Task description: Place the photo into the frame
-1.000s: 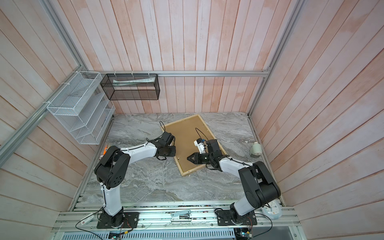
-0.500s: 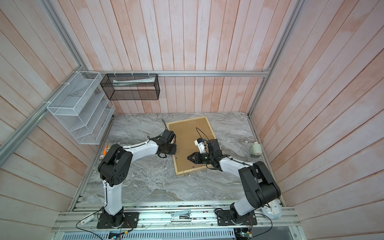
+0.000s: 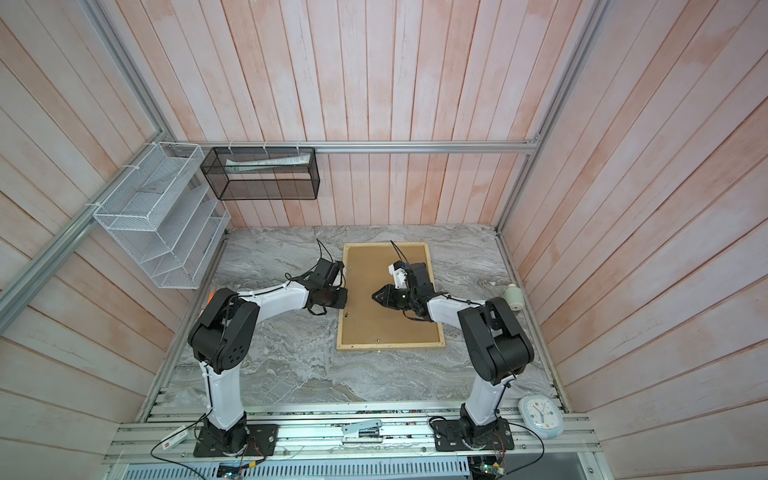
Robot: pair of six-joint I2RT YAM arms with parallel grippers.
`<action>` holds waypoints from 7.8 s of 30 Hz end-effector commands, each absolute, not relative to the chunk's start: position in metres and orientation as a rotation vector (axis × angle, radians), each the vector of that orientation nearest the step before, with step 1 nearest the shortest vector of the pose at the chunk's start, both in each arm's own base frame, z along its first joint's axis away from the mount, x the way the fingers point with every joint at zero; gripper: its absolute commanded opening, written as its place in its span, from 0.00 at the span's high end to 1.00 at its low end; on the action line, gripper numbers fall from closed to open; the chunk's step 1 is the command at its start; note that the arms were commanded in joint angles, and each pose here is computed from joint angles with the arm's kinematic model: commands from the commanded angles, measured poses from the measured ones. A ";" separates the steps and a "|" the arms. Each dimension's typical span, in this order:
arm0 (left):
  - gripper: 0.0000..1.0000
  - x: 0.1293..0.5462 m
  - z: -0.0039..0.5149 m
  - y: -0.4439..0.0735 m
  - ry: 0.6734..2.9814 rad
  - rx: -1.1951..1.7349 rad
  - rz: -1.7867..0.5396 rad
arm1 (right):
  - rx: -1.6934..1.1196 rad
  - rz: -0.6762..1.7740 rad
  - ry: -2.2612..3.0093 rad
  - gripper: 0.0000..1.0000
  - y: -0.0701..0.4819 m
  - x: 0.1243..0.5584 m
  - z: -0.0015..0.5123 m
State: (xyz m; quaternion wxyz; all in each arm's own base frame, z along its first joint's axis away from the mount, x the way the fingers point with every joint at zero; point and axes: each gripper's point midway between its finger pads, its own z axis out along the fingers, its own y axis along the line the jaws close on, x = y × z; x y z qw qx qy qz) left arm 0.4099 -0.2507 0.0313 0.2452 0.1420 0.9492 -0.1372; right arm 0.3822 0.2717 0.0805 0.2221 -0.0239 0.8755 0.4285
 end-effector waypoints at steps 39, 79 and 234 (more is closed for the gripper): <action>0.72 0.360 -0.006 -0.241 2.789 0.220 -0.254 | 0.346 1.161 2.504 0.74 0.337 0.484 0.014; 0.78 0.345 -0.012 -0.261 2.810 0.314 -0.336 | 0.930 1.355 2.413 0.74 0.355 0.479 -0.033; 0.74 0.268 -0.032 -0.201 2.886 0.029 -0.406 | 0.725 1.351 2.477 0.70 0.406 0.372 -0.009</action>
